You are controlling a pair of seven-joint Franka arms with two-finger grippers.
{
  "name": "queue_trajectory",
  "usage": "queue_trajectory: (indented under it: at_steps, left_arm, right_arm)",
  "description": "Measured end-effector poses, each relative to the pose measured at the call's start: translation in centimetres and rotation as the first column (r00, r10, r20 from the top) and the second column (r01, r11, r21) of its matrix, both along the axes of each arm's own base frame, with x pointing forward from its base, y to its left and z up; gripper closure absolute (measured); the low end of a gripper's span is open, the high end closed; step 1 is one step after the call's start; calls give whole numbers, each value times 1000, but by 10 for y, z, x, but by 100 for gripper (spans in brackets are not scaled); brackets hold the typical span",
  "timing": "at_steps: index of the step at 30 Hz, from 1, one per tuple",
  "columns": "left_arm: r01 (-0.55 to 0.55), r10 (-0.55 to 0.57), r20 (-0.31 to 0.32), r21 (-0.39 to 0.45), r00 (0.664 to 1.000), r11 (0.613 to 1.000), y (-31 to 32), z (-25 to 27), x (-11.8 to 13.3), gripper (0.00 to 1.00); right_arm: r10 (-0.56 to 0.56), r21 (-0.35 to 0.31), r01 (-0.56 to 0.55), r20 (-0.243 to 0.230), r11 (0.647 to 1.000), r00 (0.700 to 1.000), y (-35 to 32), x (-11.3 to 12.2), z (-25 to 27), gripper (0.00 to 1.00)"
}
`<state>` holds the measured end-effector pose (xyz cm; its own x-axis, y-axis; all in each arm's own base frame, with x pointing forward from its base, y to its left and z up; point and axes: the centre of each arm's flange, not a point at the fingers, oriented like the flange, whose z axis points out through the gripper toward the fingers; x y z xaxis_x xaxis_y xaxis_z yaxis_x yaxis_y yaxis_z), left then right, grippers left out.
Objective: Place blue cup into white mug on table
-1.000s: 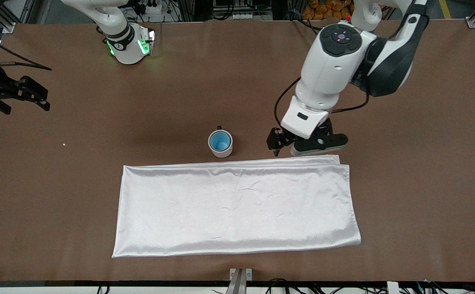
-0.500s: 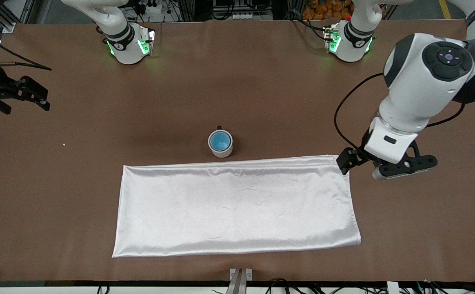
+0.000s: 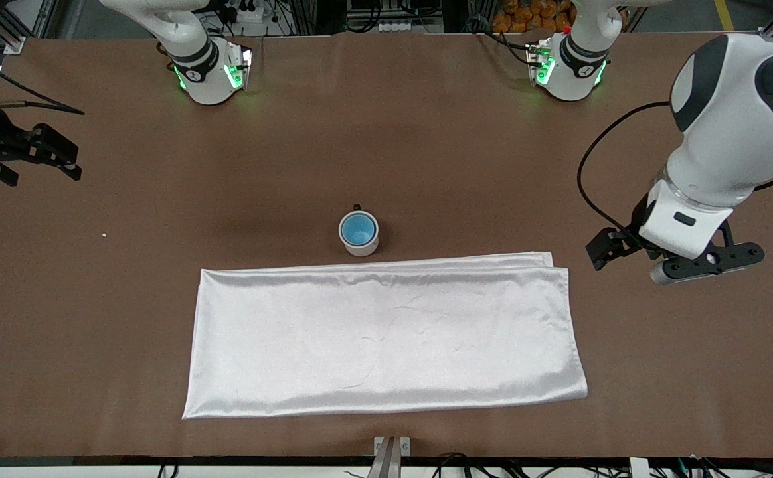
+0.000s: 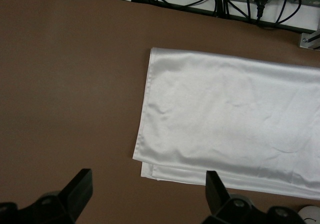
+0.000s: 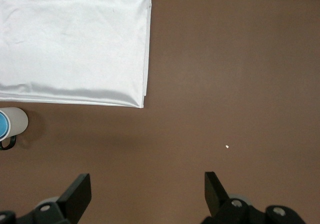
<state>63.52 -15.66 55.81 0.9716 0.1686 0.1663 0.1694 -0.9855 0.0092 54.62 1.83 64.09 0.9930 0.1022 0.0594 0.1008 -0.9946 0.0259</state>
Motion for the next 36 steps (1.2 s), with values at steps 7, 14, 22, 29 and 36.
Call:
queue_trajectory:
  at_steps: [7, 14, 22, 29, 36]
  left_arm:
    - [-51, 51, -36, 13, 998, 999, 38, -3, 3, 0]
    - [-51, 50, -54, -12, 997, 999, 75, -1, 6, 0]
    - [-55, 54, -77, -8, 996, 998, 79, 0, 0, 0]
    - [-58, 57, -86, -4, 995, 998, 81, 0, -6, 0]
    - [-44, 41, -89, -27, 995, 999, 97, 1, -6, 0]
  right_arm:
    - [0, 0, 0, -2, 1000, 1000, 0, 0, 0, 0]
    - [0, 0, 0, -5, 1000, 1000, 0, 0, -1, 0]
    - [0, 0, 0, -6, 1000, 1000, 0, 0, -2, 0]
    - [0, 0, 0, -8, 1000, 1000, 0, 0, -2, 0]
    - [0, 0, 0, -9, 1000, 1000, 0, 0, -2, 0]
